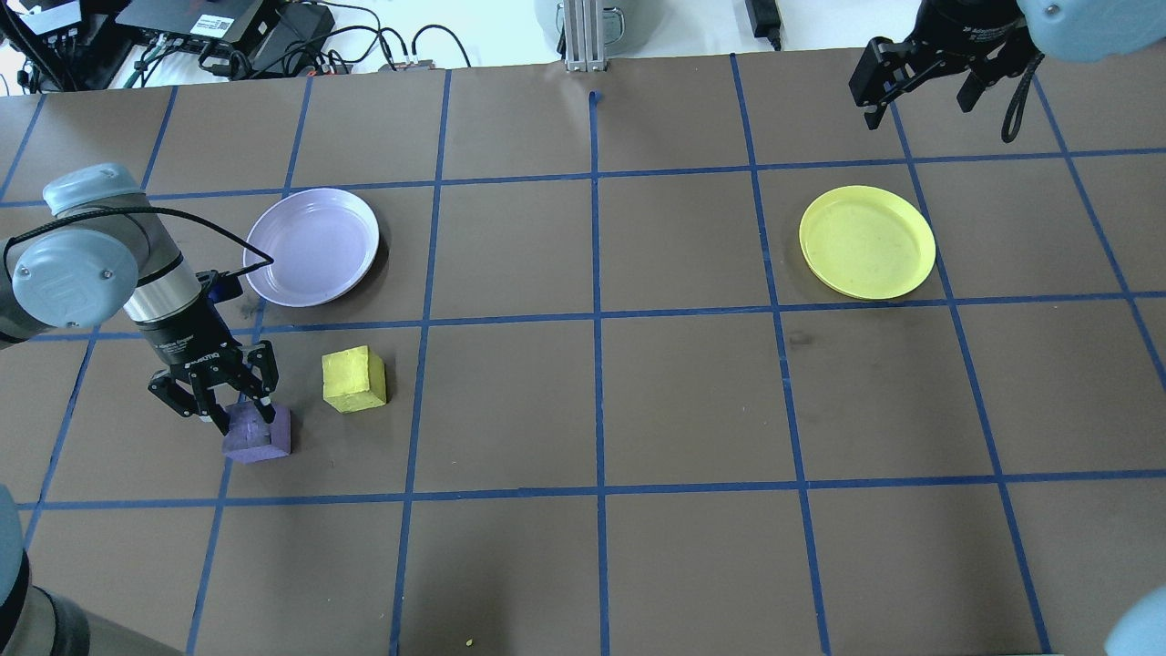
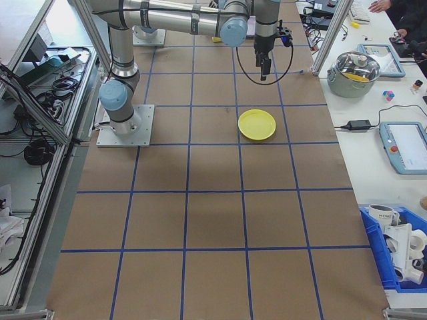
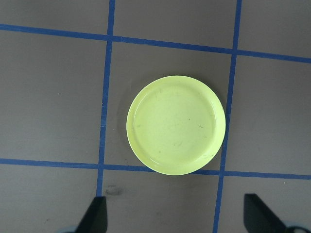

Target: Sort blocks by color into plates

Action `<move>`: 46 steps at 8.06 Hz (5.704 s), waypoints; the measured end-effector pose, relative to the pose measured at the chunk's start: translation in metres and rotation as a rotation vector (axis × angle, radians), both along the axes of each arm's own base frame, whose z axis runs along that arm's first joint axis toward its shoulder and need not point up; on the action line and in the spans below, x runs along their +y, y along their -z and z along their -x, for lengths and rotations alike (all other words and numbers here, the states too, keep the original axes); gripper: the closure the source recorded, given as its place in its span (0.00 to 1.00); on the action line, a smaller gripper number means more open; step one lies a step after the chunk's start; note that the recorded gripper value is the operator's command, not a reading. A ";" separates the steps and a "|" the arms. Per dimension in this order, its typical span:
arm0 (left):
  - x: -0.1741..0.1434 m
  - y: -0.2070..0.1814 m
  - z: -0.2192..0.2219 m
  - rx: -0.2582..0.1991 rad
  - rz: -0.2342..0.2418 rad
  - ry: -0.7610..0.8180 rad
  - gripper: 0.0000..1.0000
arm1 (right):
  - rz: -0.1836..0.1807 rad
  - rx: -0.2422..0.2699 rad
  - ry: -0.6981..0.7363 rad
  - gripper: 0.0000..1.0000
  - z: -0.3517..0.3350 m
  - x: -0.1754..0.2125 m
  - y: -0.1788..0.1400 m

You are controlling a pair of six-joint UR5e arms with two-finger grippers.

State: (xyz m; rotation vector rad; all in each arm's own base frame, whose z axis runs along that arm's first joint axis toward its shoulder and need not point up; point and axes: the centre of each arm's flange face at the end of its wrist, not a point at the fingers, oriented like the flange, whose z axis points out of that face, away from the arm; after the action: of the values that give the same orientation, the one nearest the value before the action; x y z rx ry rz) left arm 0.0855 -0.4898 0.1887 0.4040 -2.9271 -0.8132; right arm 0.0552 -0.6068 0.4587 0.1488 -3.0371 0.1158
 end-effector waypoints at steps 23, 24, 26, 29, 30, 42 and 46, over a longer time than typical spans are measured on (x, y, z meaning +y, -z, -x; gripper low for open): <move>-0.201 -0.091 0.017 -0.001 0.185 0.197 0.80 | -0.004 0.011 -0.015 0.00 0.002 0.001 -0.001; -0.205 -0.083 0.020 0.003 0.190 0.214 0.71 | -0.006 0.010 -0.015 0.00 0.002 0.001 -0.001; -0.212 -0.076 0.022 -0.001 0.215 0.230 0.68 | -0.009 0.007 -0.015 0.00 0.001 0.001 0.000; -0.223 -0.065 0.025 -0.007 0.261 0.232 0.00 | -0.011 0.007 -0.015 0.00 0.001 0.002 0.000; -0.228 -0.066 0.024 -0.020 0.298 0.233 0.00 | -0.012 0.007 -0.015 0.00 0.001 0.002 0.000; -0.155 -0.105 0.117 -0.050 0.378 0.245 0.00 | 0.001 -0.003 -0.016 0.00 0.001 0.000 0.000; -0.067 -0.053 0.121 -0.110 0.352 0.054 0.00 | -0.003 0.002 -0.016 0.00 0.001 0.000 0.001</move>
State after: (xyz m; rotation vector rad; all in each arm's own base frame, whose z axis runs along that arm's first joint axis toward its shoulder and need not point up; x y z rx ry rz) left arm -0.0351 -0.5569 0.2416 0.3498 -3.1066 -0.2749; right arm 0.0541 -0.6071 0.4580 0.1727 -3.0344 0.1116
